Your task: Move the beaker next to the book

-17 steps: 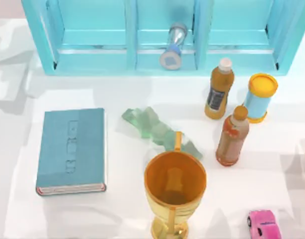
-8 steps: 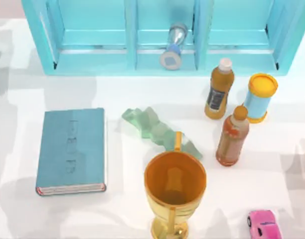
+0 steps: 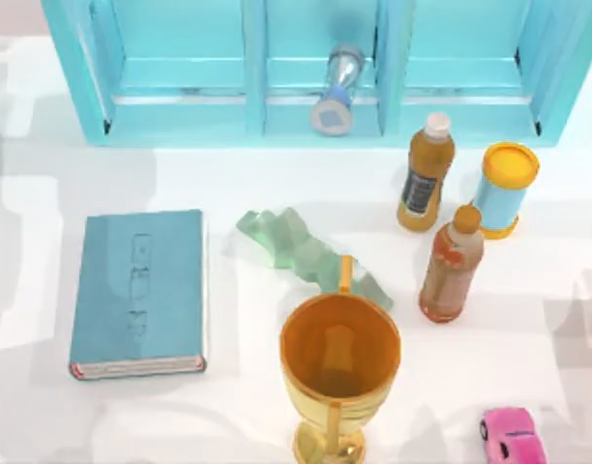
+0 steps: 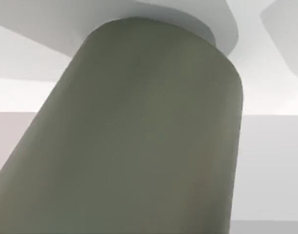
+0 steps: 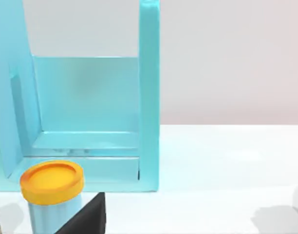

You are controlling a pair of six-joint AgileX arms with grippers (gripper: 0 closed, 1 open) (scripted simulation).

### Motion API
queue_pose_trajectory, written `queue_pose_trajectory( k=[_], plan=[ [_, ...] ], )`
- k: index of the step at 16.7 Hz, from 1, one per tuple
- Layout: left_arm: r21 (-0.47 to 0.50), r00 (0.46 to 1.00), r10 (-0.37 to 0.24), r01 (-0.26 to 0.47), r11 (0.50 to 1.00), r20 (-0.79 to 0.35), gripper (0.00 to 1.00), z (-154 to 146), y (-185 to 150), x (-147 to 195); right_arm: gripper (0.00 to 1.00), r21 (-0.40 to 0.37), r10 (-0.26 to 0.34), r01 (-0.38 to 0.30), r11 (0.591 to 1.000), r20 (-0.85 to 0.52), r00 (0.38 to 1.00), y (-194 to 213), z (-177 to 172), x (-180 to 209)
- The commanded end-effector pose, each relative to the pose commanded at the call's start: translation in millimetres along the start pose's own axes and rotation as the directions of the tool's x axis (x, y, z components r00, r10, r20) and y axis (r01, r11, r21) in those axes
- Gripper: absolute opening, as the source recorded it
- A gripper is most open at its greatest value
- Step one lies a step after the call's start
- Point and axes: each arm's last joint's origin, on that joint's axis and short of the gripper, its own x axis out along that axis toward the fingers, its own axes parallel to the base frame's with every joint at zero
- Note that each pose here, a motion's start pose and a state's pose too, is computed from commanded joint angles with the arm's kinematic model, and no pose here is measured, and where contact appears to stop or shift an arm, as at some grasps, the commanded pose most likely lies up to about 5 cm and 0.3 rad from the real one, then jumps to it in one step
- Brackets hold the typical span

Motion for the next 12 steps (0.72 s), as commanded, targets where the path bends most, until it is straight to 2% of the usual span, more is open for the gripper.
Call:
queue_pose_trajectory(
  k=[12],
  plan=[
    [0.000,1.000,0.000,0.000,1.000,0.000,0.02,0.0,0.0,0.0,1.00,0.000,0.000,0.000,1.000,0.000,1.000,0.0,0.0,0.0]
  ],
)
